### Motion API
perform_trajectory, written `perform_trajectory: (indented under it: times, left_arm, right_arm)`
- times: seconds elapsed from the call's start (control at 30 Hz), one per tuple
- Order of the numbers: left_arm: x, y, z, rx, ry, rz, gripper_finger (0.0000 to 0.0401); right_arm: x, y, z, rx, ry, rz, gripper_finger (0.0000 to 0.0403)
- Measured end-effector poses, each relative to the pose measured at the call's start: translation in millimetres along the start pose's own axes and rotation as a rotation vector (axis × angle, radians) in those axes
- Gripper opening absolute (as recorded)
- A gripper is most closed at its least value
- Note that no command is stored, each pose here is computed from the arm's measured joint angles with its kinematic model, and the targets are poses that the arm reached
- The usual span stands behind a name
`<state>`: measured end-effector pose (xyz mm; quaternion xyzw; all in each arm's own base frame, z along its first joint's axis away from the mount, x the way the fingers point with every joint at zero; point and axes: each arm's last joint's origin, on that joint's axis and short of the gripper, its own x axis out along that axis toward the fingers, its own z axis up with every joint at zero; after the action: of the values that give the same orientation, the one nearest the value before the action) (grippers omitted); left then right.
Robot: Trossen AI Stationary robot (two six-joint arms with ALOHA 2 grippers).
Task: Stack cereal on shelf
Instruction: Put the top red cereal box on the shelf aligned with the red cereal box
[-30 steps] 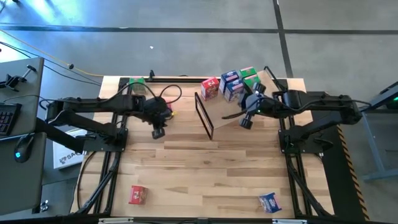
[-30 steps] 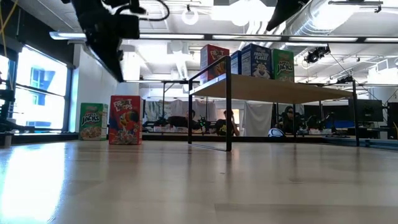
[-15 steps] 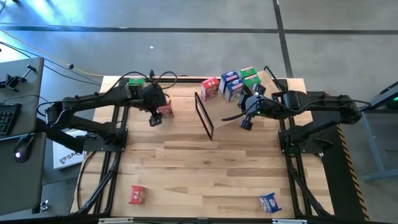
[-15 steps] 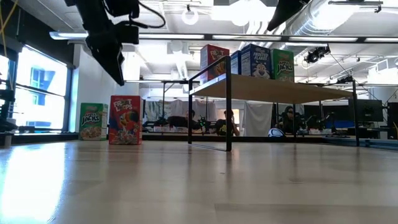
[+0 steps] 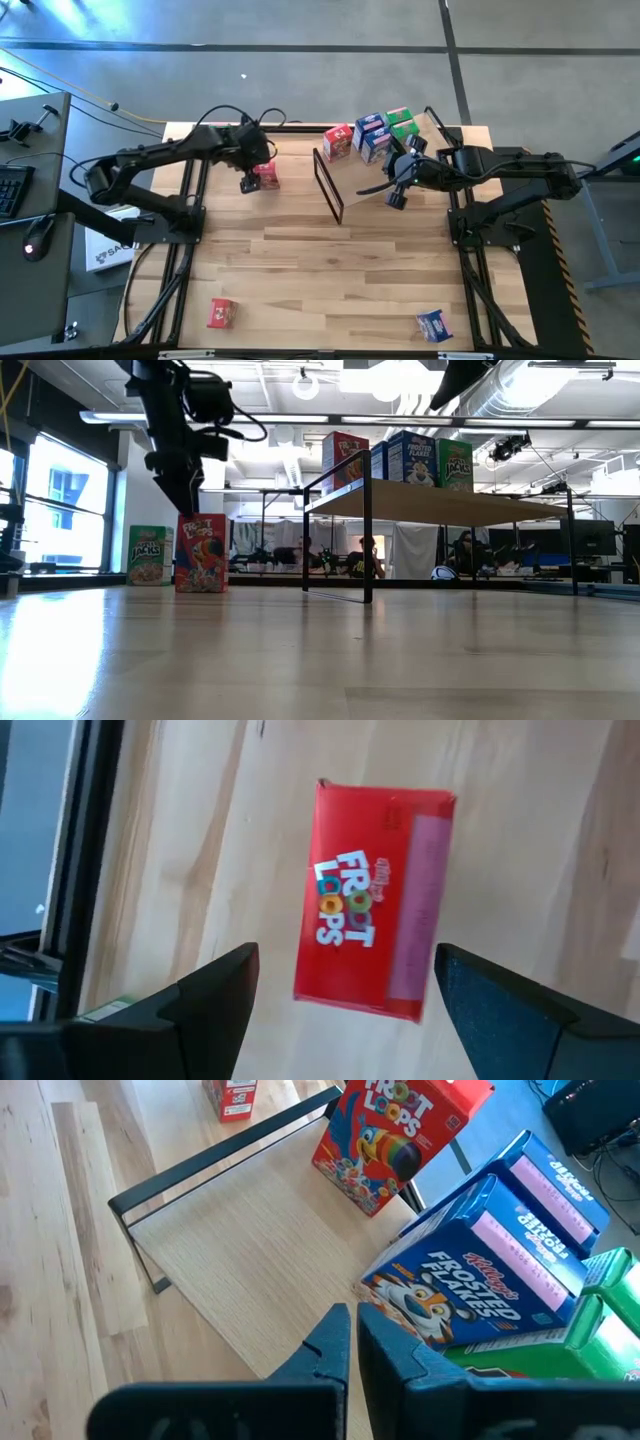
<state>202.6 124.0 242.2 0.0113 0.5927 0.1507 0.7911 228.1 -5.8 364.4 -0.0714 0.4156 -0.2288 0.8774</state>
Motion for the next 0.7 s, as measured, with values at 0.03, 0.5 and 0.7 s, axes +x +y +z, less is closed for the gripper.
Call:
perform_trajectory:
  times: [0.03, 0.5, 0.7]
  left_arm:
    - [2.3, 0.8, 0.3, 0.007, 0.007, -0.005, 0.0294]
    - [17.5, 1.5, 3.8, 0.034, 0.036, -0.067, 0.0239]
    - [14.4, 0.0, 3.7, 0.013, 0.007, -0.115, 0.0176]
  right_arm:
    - [0.0, 0.0, 0.0, 0.000, 0.001, 0.001, 0.0003]
    - [0.1, 0.2, -0.6, -0.003, 0.006, 0.006, 0.0003]
    - [0.1, 0.2, -0.5, -0.003, 0.006, 0.006, 0.0003]
